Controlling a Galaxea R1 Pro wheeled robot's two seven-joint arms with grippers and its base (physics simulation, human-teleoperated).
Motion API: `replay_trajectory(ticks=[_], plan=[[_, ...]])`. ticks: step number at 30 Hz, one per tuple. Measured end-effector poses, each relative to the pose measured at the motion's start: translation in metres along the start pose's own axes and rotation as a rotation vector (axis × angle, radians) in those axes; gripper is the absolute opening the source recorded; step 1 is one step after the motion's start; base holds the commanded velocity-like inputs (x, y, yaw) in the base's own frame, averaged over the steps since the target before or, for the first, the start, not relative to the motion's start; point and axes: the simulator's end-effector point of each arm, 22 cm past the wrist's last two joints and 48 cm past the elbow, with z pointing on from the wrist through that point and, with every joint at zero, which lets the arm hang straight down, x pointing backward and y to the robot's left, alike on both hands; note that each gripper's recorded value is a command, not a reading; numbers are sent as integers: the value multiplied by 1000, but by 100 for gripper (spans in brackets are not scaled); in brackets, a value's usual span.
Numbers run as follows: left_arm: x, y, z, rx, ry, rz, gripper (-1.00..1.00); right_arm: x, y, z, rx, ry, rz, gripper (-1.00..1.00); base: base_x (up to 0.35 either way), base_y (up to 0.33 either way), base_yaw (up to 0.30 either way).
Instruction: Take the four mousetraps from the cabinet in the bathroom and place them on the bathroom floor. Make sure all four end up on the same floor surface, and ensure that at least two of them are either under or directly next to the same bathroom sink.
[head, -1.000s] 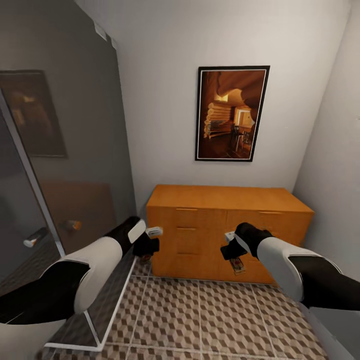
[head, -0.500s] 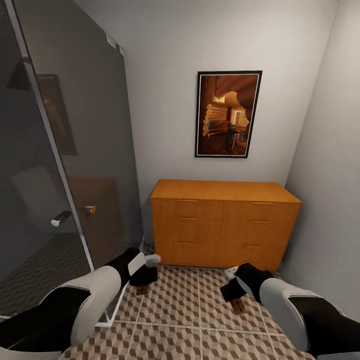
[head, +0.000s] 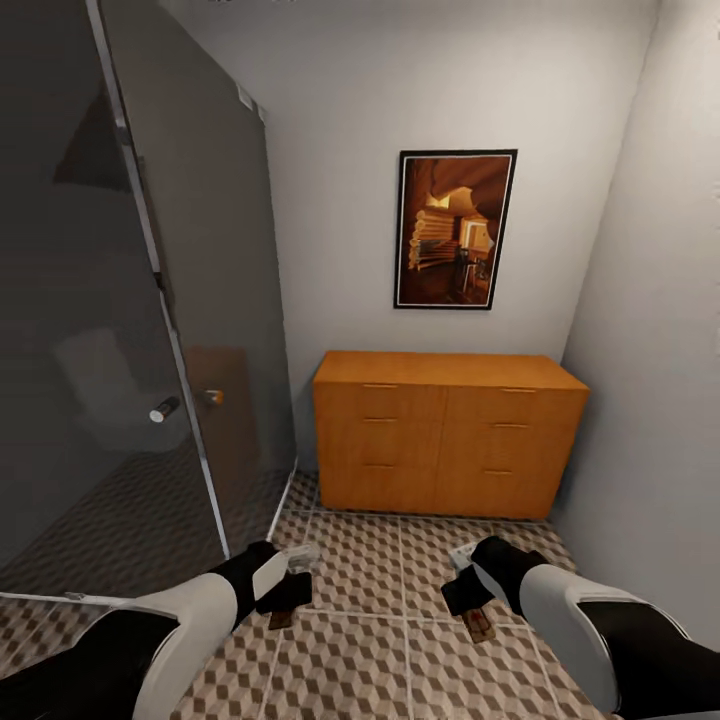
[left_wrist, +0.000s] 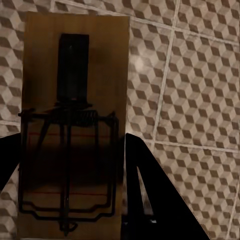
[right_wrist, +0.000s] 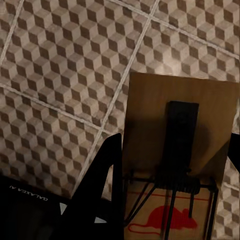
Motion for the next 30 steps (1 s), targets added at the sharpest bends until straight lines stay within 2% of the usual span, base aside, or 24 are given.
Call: replay_trajectory(ticks=[4, 9, 12, 16, 22, 30], plan=[[6, 3, 4, -3, -4, -4, -100, 0, 1, 0, -1, 1, 0, -100, -336, 125, 0], [27, 9, 13, -10, 20, -9, -100, -2, 5, 0, -5, -2, -4, -100, -336, 127, 0], [47, 16, 20, -18, 44, -14, -100, -7, 22, 1, -24, -4, -18, -100, -336, 128, 0], [51, 21, 25, -22, 20, -27, -100, -8, 24, 1, -26, -3, -22, -100, -276, 116, 0], [63, 25, 31, -27, 10, -34, -100, -7, 25, 1, -26, -1, -23, -100, -69, 33, 27], [66, 31, 32, -37, 14, -44, -100, -6, 25, 1, -25, 2, -21, -100, -3, 1, 234]])
